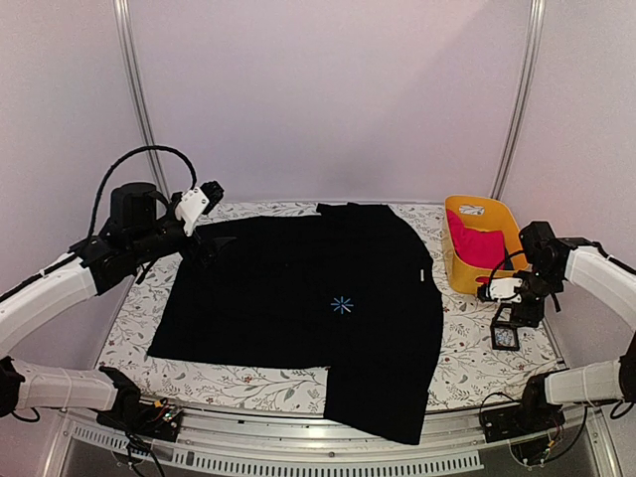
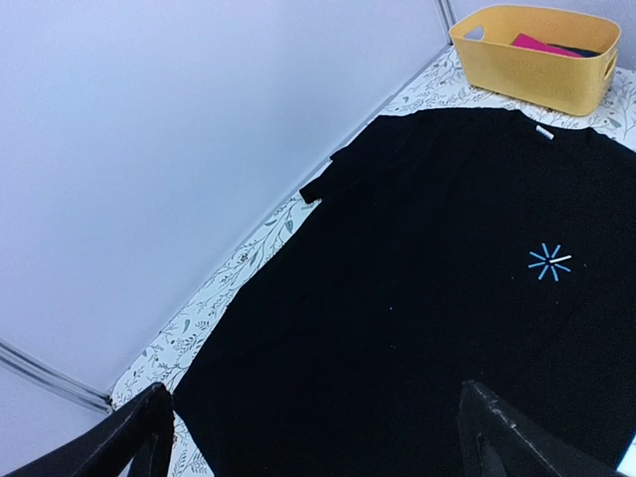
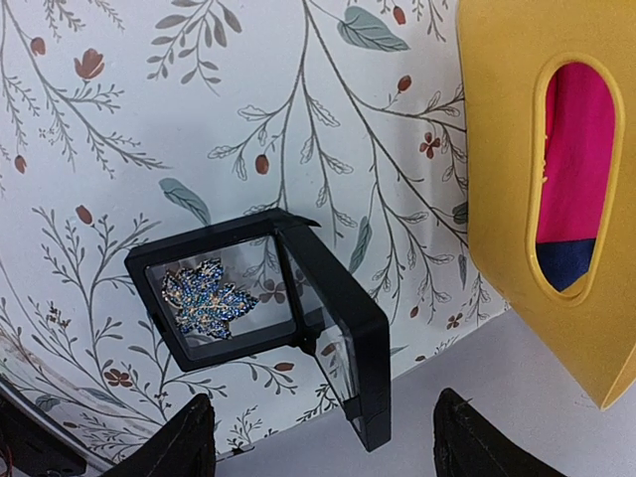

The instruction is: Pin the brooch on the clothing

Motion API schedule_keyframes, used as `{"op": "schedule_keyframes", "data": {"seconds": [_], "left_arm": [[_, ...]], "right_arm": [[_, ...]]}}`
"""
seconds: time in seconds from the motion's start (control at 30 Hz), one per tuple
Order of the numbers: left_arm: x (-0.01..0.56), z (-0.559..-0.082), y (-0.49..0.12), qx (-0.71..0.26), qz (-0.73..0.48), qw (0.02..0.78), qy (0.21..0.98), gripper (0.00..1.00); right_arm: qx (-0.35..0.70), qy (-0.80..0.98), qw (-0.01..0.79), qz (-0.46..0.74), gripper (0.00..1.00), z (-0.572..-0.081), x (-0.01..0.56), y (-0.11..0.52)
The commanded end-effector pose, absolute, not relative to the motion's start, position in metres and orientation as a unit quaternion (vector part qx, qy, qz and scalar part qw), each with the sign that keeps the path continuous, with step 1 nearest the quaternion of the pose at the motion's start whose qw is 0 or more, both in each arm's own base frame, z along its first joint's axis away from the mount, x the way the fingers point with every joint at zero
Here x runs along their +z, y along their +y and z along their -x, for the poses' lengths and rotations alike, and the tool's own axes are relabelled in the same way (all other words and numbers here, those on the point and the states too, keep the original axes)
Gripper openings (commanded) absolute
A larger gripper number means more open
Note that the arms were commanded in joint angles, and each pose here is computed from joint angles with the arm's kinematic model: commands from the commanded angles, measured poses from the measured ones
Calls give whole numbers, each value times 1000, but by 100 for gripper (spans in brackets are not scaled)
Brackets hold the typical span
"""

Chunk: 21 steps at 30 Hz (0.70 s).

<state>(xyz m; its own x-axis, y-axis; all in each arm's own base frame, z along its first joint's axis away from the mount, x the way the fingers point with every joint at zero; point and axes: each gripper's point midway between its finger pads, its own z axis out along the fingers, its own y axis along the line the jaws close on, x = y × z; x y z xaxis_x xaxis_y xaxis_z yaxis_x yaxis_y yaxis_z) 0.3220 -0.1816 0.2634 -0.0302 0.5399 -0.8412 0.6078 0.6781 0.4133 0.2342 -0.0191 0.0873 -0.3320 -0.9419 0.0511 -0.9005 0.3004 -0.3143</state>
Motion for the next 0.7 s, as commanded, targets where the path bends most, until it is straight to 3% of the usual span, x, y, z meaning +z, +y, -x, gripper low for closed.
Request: {"op": "schedule_keyframes", "data": {"seconds": [0.0, 0.3, 0.5, 0.67], "left_arm": [[263, -322, -181, -31, -401, 575, 712, 100], [261, -322, -180, -25, -404, 573, 713, 100], [261, -321, -182, -33, -405, 574, 711, 100], [262, -321, -182, -32, -405, 575, 711, 100]], "right_arm": [[-152, 790, 103, 585, 71, -253, 95, -17], [-129, 785, 88, 599, 65, -253, 81, -14], [-117, 784, 93, 603, 41, -256, 78, -9], [-115, 784, 86, 604, 29, -255, 75, -11]]}}
